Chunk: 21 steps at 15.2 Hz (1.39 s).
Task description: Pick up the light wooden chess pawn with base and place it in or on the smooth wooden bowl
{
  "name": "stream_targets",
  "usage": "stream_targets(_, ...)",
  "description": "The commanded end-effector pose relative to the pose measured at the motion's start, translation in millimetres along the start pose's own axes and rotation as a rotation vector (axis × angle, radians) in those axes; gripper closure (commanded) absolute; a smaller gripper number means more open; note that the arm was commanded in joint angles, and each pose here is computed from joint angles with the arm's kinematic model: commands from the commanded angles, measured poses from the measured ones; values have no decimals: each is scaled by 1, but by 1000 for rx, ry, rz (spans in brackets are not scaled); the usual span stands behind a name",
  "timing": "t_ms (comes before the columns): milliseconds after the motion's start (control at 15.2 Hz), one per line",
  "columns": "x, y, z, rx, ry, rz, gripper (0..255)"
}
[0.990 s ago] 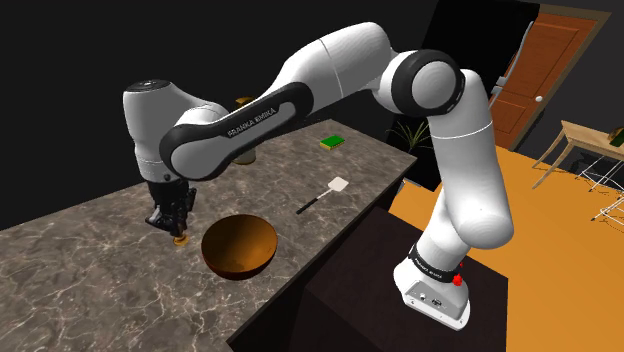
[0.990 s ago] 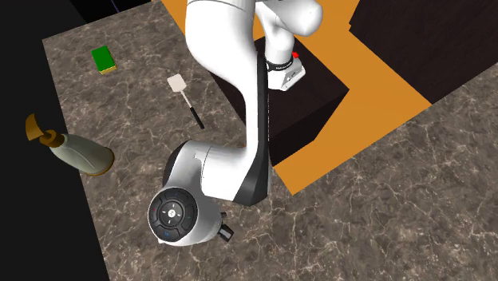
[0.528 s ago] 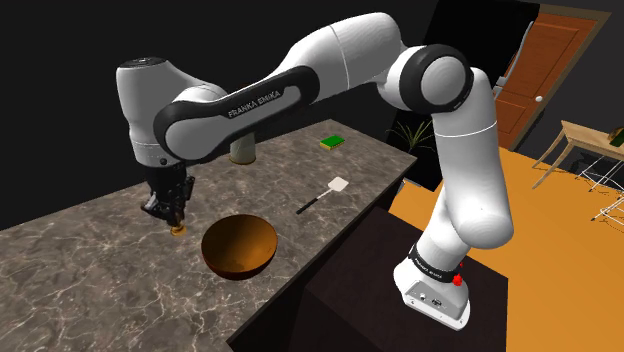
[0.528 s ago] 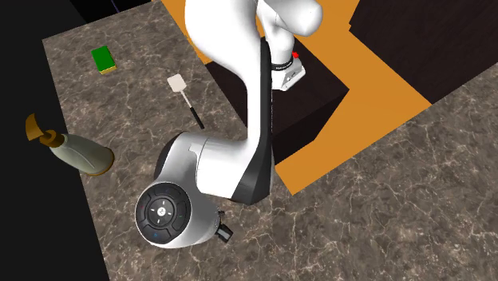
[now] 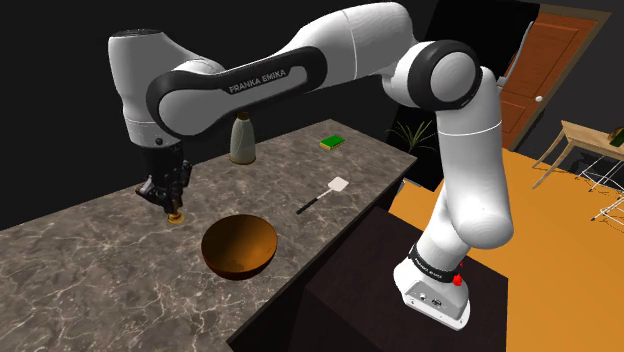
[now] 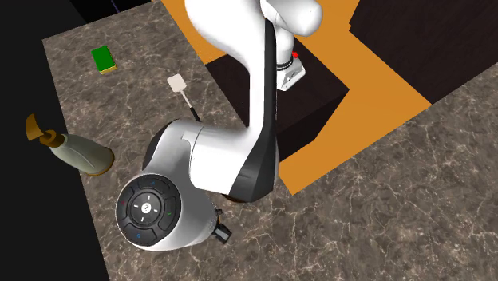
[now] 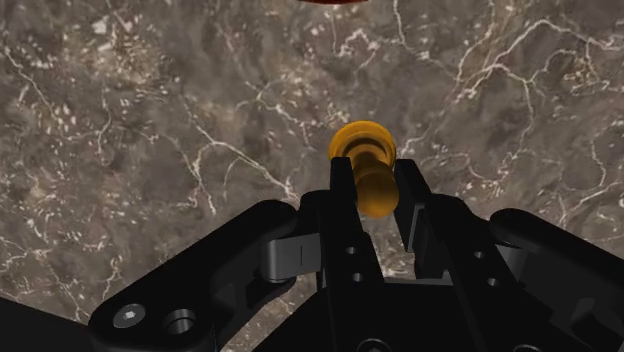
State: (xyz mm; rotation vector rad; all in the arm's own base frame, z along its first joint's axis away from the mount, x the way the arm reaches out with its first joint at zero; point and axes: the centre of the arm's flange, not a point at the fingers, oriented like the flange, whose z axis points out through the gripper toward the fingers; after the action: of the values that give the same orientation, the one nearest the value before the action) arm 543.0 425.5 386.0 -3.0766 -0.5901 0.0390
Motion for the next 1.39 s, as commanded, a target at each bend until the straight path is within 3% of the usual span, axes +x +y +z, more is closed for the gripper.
stream_targets(0,-1,0,-11,0,0,0,255)
stream_targets(462,-1,0,-44,0,0,0,255)
stream_targets(1254,-159,11,-58,0,0,0,255)
stream_targets(1320,-159,11,-52,0,0,0,255)
